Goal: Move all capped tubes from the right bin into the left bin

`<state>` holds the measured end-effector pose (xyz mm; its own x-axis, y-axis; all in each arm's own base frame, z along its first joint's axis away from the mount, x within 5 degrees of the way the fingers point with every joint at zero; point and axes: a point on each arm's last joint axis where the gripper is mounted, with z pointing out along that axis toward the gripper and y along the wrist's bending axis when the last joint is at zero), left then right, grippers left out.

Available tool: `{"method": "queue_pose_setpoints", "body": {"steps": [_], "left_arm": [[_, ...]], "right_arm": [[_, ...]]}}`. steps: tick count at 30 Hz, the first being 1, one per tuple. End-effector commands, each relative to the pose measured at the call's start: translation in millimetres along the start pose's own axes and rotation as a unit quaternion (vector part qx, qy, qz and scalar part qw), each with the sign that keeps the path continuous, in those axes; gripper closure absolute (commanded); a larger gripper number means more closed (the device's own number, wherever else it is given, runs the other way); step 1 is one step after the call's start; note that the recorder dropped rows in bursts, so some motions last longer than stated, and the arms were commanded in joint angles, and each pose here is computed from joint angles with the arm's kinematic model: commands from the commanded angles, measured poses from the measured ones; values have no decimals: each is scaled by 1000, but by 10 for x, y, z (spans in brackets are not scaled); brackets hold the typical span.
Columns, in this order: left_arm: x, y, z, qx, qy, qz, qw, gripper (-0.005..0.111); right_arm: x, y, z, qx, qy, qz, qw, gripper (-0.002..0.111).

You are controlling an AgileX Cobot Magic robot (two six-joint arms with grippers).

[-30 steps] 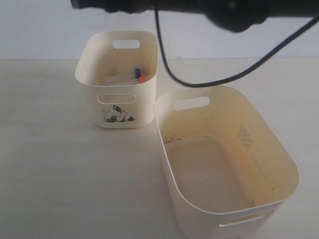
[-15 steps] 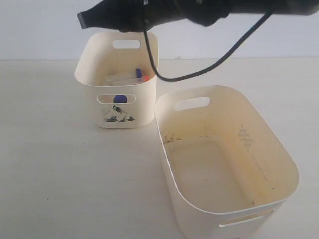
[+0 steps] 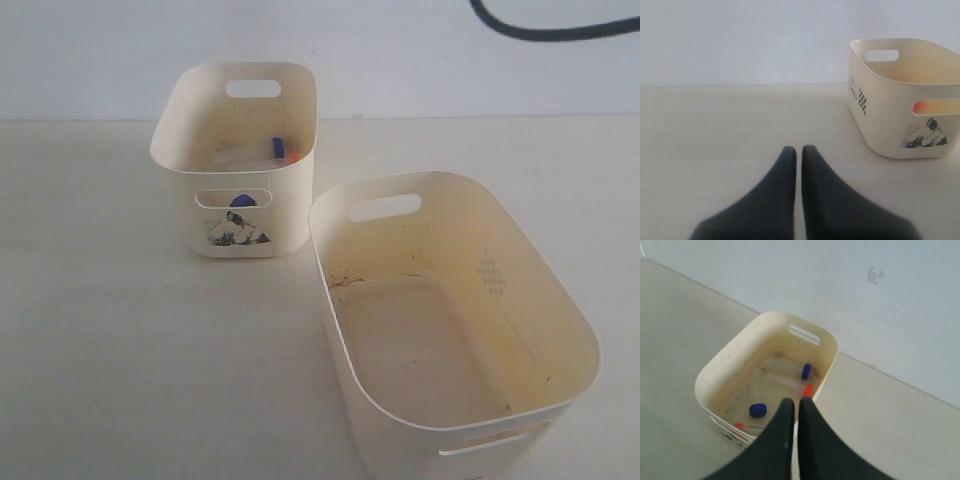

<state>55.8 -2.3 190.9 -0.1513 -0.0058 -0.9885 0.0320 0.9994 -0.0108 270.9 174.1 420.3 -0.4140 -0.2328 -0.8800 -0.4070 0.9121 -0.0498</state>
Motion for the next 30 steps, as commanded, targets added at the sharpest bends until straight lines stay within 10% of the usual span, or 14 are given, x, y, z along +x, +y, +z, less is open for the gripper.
{"method": "queue_pose_setpoints", "body": {"steps": [1,30], "left_arm": [[-12,1,-5,-1,-4,-3,1000,102],[-12,1,-5,-1,-4,-3,1000,102]], "right_arm": [[-63,-46,-159,4,-18,0,1000,106],[-172,-222,-649,47,-72,-44,995,106]]}}
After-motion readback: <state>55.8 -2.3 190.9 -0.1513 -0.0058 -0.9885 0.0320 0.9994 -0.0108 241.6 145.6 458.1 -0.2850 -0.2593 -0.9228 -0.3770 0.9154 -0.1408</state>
